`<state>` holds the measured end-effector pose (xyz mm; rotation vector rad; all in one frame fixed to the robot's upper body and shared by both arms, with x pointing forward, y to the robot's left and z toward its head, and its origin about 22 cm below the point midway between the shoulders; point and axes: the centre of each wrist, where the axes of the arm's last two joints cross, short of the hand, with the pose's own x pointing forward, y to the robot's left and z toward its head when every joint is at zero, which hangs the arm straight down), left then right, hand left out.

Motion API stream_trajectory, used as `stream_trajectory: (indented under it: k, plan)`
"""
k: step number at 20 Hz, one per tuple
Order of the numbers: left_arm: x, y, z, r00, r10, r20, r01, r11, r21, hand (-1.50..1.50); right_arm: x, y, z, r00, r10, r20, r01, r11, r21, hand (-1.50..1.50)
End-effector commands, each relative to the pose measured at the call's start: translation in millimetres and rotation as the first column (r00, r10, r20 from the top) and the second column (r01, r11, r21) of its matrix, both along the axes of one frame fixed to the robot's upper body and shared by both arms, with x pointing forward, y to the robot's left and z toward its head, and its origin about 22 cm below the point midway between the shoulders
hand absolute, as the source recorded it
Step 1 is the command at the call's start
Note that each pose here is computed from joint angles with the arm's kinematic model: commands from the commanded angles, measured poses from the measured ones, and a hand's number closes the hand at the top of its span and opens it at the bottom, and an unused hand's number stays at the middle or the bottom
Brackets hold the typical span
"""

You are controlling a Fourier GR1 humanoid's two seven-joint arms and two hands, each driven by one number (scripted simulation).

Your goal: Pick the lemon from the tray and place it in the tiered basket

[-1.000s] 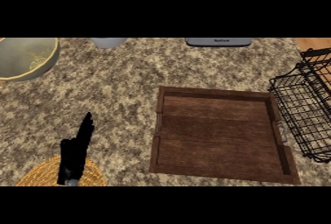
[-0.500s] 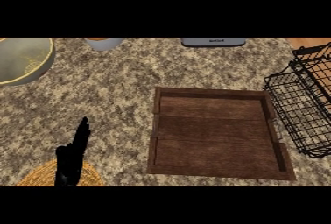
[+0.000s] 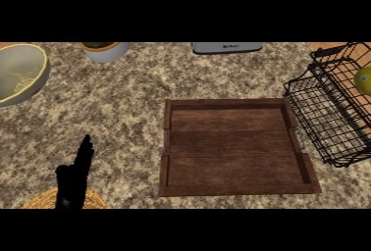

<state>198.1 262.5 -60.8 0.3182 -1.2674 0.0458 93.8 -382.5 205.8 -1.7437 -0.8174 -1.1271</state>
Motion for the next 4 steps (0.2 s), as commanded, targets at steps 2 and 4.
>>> stream_trajectory:
  k: [2,4]
  plan:
    - [-11.1,10,-2,0.999,0.021,-0.027,-0.02,1.0,0.005,0.0,-36,46,16,0.979,0.178,0.101,-0.177,0.984,-0.02,-1.5]
    - [-8.5,3,-1,0.999,0.042,-0.022,-0.042,0.999,-0.007,0.0,-35,43,14,0.977,0.2,0.076,-0.199,0.98,-0.021,-1.5]
